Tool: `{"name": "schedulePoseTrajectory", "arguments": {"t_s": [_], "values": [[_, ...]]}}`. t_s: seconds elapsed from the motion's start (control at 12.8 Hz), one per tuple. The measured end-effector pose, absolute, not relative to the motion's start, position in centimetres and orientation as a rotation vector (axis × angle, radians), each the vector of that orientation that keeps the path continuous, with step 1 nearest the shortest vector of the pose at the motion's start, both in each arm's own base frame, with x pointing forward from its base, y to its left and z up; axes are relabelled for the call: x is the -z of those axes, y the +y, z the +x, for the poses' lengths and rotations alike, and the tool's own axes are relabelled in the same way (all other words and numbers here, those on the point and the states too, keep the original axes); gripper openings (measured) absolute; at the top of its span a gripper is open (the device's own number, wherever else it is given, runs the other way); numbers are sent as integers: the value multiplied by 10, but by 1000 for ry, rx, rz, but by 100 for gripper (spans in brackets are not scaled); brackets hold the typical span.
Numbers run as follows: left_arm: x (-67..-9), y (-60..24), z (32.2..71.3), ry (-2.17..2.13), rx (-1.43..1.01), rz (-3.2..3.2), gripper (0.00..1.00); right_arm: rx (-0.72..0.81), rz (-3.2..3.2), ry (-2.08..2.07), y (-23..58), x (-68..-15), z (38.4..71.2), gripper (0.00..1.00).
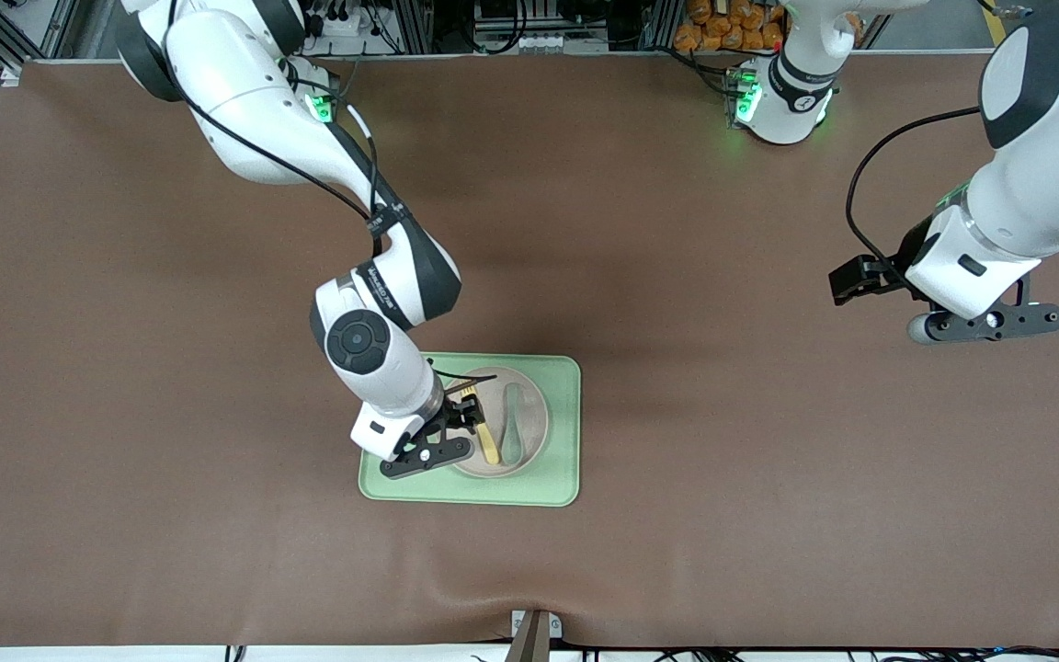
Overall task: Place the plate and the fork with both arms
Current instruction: 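Release the plate and raise the left gripper while the right gripper reaches the fork, then grasp the yellow fork on the plate with the right gripper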
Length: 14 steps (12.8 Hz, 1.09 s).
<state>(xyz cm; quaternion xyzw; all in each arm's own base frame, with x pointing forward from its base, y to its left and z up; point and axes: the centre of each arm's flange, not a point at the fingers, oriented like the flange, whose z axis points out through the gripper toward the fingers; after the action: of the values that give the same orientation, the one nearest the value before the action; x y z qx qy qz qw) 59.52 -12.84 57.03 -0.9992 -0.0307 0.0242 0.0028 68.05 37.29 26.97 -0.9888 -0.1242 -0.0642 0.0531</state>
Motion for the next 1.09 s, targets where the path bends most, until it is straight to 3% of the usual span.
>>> {"name": "schedulePoseTrajectory", "arguments": {"t_s": [1.09], "values": [[-579,-116,597,-30,-52,-3105,100,63,-3032,-454,403,-213,650,54]]}}
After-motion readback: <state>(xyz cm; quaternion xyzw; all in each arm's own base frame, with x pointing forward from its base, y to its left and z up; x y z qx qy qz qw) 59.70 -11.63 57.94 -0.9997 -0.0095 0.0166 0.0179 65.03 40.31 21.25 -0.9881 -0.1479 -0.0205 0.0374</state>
